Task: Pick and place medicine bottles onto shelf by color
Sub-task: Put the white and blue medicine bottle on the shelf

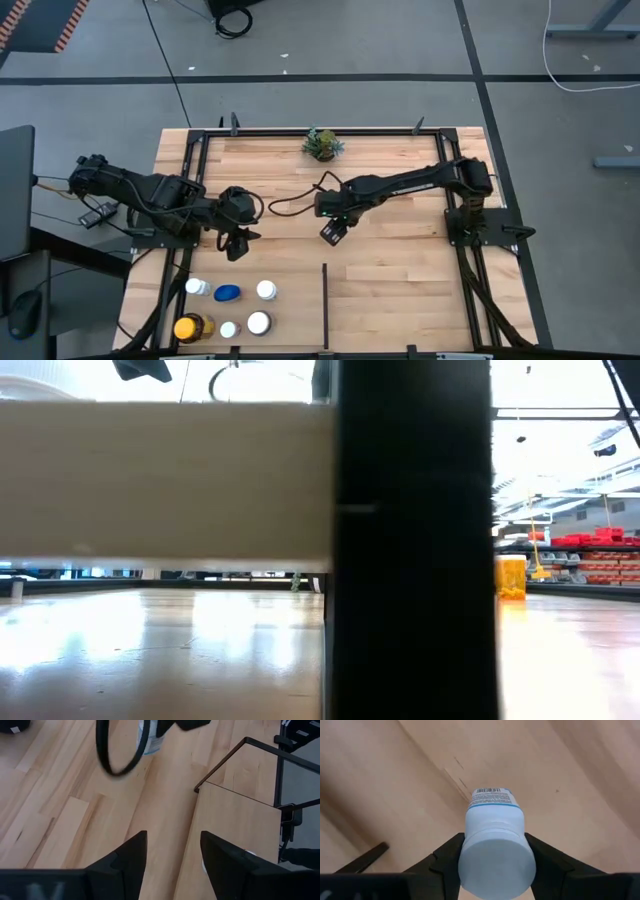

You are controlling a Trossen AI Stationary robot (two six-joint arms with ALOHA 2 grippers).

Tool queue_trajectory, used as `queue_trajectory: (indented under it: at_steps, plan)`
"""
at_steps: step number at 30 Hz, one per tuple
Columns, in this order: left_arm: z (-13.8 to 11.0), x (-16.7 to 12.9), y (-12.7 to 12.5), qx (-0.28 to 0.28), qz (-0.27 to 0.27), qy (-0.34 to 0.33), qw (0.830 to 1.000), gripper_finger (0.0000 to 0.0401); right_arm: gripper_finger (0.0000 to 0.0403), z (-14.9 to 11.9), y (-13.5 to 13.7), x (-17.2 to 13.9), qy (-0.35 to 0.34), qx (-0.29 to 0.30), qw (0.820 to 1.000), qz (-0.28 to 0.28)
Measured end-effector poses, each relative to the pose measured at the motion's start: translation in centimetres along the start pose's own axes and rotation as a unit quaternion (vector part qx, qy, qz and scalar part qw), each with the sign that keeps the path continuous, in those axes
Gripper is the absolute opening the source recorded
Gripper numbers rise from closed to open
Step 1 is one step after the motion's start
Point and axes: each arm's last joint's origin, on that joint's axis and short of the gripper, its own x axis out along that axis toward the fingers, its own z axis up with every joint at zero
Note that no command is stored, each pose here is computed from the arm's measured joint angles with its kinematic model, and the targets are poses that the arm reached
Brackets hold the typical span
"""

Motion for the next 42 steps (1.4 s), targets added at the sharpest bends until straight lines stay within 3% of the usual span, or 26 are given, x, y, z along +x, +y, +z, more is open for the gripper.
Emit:
queue_trajectory:
  at_steps: [6, 15, 20, 27, 34, 42]
  plan:
    - [0.0, 0.0, 0.0, 0.003, 0.0, 0.0, 1.0, 0.0194, 0.0191, 0.4, -0.2, 2.2, 0.033, 0.022, 0.999, -0.01]
    - [0.0, 0.0, 0.0, 0.003, 0.0, -0.001, 1.0, 0.019, 0.0211, 0.4, -0.2, 2.1, 0.025, 0.034, 0.999, -0.01]
    - [0.0, 0.0, 0.0, 0.003, -0.001, -0.001, 1.0, 0.0196, 0.0249, 0.4, -0.2, 1.1, 0.013, 0.033, 0.999, 0.001]
    - [0.3, 0.0, -0.1, 0.012, -0.006, -0.013, 1.0, 0.0201, 0.0304, 0.0, -0.8, -3.0, -0.038, 0.031, 0.999, 0.006]
    - [2.3, 0.4, 0.5, 0.019, 0.012, -0.088, 0.996, 0.0207, 0.0316, -1.3, -4.1, -7.2, -0.069, 0.072, 0.992, -0.081]
    - [5.4, 2.4, 2.0, 0.014, 0.017, -0.142, 0.99, 0.0224, 0.0316, -2.3, -9.3, -7.1, -0.022, 0.152, 0.982, -0.11]
